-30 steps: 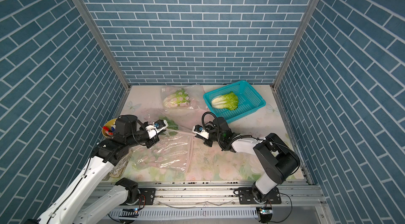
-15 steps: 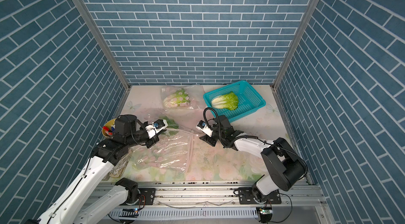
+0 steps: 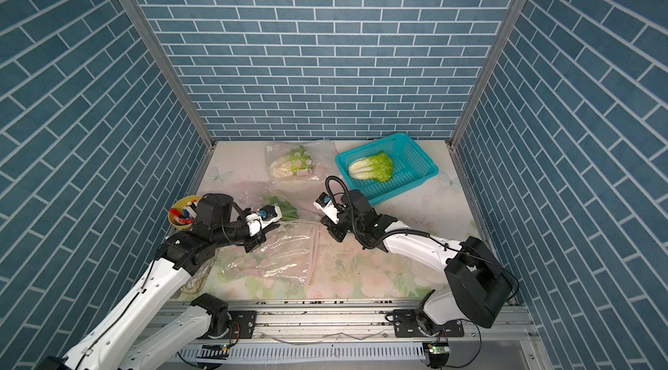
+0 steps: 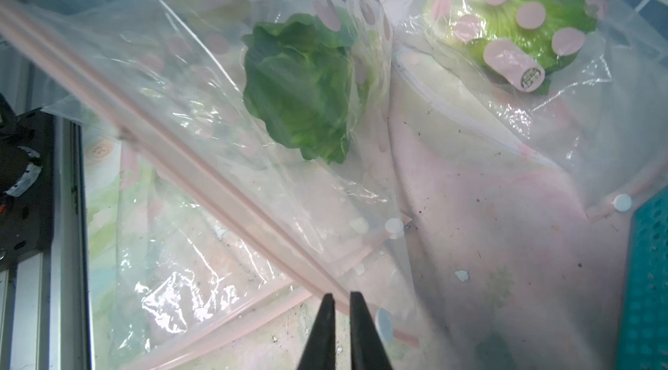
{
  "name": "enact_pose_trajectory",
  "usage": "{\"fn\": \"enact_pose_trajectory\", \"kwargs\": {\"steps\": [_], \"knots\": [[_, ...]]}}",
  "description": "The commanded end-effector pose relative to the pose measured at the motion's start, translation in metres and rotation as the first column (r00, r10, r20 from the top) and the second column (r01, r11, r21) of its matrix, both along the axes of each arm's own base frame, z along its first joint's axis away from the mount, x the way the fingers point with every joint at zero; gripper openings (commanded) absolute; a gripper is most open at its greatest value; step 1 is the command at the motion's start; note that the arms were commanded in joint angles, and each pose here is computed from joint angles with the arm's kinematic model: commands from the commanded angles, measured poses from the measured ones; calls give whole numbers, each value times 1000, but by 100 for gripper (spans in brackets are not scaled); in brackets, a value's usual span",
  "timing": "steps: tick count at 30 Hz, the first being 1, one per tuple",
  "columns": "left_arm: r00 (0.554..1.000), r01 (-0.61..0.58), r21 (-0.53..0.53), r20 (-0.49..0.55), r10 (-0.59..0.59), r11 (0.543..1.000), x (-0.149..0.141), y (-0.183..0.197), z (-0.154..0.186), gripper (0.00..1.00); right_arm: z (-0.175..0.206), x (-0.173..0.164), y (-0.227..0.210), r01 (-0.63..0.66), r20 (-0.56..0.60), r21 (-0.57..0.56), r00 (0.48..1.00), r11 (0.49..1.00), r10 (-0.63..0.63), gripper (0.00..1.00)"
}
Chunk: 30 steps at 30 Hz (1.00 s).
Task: Open the zip-top bag and take out the chinese cabbages
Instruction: Unzip the zipper on the zipper food storage bag, then open the zipper of the food storage bag at the center of the board.
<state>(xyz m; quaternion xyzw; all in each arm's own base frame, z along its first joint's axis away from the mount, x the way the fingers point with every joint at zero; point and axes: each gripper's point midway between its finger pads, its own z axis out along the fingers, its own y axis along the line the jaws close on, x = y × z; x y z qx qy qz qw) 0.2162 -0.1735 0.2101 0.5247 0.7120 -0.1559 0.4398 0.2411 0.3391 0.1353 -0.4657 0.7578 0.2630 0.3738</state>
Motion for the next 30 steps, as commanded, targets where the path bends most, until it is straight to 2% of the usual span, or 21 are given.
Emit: {"fn": "enact_pose_trajectory", "kwargs": {"steps": [1,30], "knots": [[999,29,0,-33,-29,1000,-8,-3,-5,0,-1,7,8,74,-36,20,997,997,-73,9],[999,20,5,-39,-20,1000,-4,-4,-8,0,-9,-13,39,13,-131,66,991,998,-4,4]]}}
